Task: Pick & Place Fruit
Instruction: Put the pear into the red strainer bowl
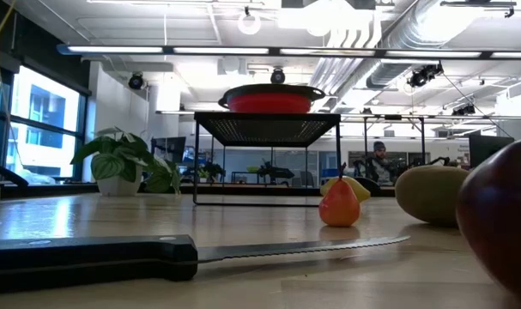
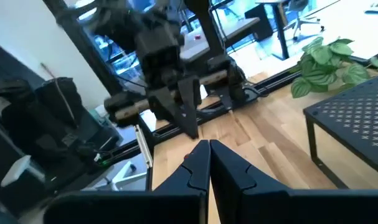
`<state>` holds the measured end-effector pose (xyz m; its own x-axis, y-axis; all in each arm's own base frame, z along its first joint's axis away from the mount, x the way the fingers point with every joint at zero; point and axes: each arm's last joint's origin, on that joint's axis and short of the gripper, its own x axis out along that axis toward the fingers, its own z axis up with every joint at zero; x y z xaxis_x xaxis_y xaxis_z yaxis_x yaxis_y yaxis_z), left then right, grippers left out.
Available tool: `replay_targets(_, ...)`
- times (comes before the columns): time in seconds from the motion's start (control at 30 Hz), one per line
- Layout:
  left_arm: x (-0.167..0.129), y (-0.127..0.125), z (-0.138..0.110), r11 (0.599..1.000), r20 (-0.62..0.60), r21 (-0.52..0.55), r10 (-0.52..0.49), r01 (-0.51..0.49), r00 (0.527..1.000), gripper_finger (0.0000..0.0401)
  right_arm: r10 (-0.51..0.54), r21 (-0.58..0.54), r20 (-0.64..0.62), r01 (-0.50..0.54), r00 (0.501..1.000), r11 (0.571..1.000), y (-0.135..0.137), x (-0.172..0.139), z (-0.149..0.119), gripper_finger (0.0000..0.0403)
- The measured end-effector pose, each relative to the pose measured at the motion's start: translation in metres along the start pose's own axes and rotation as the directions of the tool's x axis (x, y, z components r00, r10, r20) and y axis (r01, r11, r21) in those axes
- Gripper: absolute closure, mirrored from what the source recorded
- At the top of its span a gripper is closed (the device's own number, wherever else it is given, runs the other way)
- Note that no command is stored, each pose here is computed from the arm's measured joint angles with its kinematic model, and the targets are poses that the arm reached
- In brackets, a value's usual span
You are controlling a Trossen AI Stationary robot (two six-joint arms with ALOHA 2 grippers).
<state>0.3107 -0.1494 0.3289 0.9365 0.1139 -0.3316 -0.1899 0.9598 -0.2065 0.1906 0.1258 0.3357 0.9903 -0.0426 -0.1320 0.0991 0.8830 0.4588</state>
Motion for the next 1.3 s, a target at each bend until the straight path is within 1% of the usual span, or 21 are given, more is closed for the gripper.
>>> replay_targets(0.07, 0.005, -0.002, -0.004, 1.0, -0.005, -0.008, 0.01, -0.01, 1.0, 0.04, -0.007, -0.003, 0.009, 0.007, 1.0, 1.0, 0.004, -0.004, -0.003, 0.04)
replay_targets(0.2, 0.013, -0.003, -0.012, 0.997, -0.023, -0.072, 0.02, -0.021, 1.0, 0.04, -0.017, -0.008, 0.022, 0.017, 1.0, 1.0, 0.009, -0.011, -0.006, 0.04)
replay_targets(0.27, 0.014, -0.006, -0.011, 0.995, 0.0, -0.101, 0.006, -0.006, 1.0, 0.04, -0.021, -0.008, 0.027, 0.021, 0.999, 1.0, 0.011, -0.013, -0.007, 0.04)
replay_targets(0.37, 0.011, -0.013, -0.009, 0.993, 0.034, -0.116, -0.026, 0.03, 0.999, 0.04, -0.015, -0.01, 0.026, 0.015, 1.0, 1.0, 0.014, -0.016, -0.009, 0.04)
replay_targets(0.47, 0.008, -0.018, -0.01, 0.994, 0.048, -0.097, -0.042, 0.047, 0.998, 0.04, -0.003, -0.012, 0.02, 0.003, 1.0, 1.0, 0.015, -0.018, -0.01, 0.04)
replay_targets(0.57, 0.005, -0.022, -0.011, 0.995, 0.06, -0.093, -0.029, 0.034, 0.998, 0.04, 0.004, -0.013, 0.017, -0.004, 1.0, 1.0, 0.016, -0.019, -0.011, 0.04)
replay_targets(0.87, -0.002, -0.029, -0.014, 0.992, 0.066, -0.117, -0.039, 0.046, 0.997, 0.04, 0.004, -0.014, 0.016, -0.003, 1.0, 1.0, 0.016, -0.019, -0.011, 0.04)
replay_targets(1.0, -0.004, -0.033, -0.011, 0.989, 0.104, -0.124, -0.063, 0.076, 0.993, 0.04, 0.003, -0.013, 0.017, -0.003, 1.0, 1.0, 0.016, -0.019, -0.011, 0.04)
replay_targets(1.17, -0.004, -0.034, -0.01, 0.988, 0.115, -0.126, -0.07, 0.084, 0.991, 0.04, 0.003, -0.014, 0.016, -0.002, 1.0, 1.0, 0.016, -0.019, -0.011, 0.04)
replay_targets(1.3, -0.004, -0.033, -0.009, 0.995, 0.113, -0.073, -0.065, 0.073, 0.991, 0.04, -0.003, -0.039, 0.008, 0.004, 1.0, 0.999, 0.015, -0.019, -0.012, 0.04)
